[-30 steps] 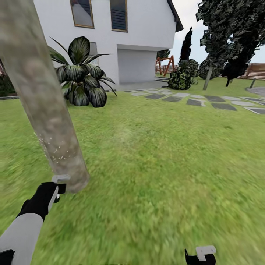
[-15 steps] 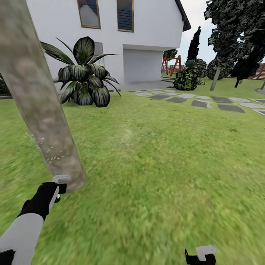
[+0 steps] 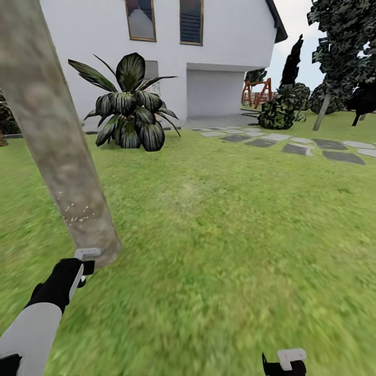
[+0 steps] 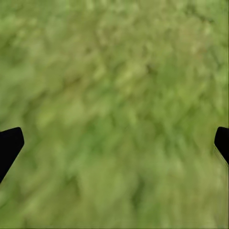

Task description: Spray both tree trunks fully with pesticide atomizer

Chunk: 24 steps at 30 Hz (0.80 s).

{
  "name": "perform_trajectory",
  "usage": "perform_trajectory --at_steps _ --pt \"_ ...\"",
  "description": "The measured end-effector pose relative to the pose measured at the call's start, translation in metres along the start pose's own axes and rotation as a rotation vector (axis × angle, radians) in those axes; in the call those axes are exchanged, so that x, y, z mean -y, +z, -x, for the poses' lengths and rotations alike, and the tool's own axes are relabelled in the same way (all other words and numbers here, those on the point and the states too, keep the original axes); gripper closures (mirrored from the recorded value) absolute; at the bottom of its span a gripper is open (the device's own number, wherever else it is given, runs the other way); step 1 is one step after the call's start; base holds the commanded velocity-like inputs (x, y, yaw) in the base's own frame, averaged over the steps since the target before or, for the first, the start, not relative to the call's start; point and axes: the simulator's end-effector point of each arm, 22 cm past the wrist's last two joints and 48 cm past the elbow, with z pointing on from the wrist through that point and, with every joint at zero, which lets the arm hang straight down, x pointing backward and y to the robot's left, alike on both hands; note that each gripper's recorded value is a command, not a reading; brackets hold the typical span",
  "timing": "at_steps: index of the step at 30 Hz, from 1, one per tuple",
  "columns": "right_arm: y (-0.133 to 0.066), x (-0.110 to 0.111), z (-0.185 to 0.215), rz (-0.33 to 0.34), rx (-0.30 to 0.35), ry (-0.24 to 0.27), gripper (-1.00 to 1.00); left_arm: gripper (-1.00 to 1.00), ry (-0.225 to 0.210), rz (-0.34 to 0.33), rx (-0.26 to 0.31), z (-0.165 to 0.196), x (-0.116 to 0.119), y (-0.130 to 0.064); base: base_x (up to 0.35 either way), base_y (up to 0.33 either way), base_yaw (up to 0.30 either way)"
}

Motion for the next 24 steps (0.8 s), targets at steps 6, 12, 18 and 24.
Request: perform_trajectory --at_steps 6,12,18,24 --pt "0.0001 0.0004 0.0000 0.000 0.000 0.000 -1.00 1.00 -0.003 0.001 -0.004 -0.0011 -0.0015 0.0004 0.252 -0.170 0.116" --pt "0.0002 0.0022 -0.0002 -0.002 0.000 -0.002 -1.00 1.00 -0.002 0.001 -0.003 -0.0011 -0.0010 0.0003 0.281 -0.154 0.002" --pt "0.0001 0.0014 -0.0001 -0.001 0.000 -0.001 -1.00 1.00 -0.004 0.002 -0.003 -0.0009 -0.0020 0.0003 0.195 -0.201 0.011" --pt "0.0000 0.0000 0.0001 0.000 0.000 0.000 -1.00 1.00 -0.005 0.004 -0.005 -0.0012 -0.0036 0.0004 0.010 -0.268 0.238"
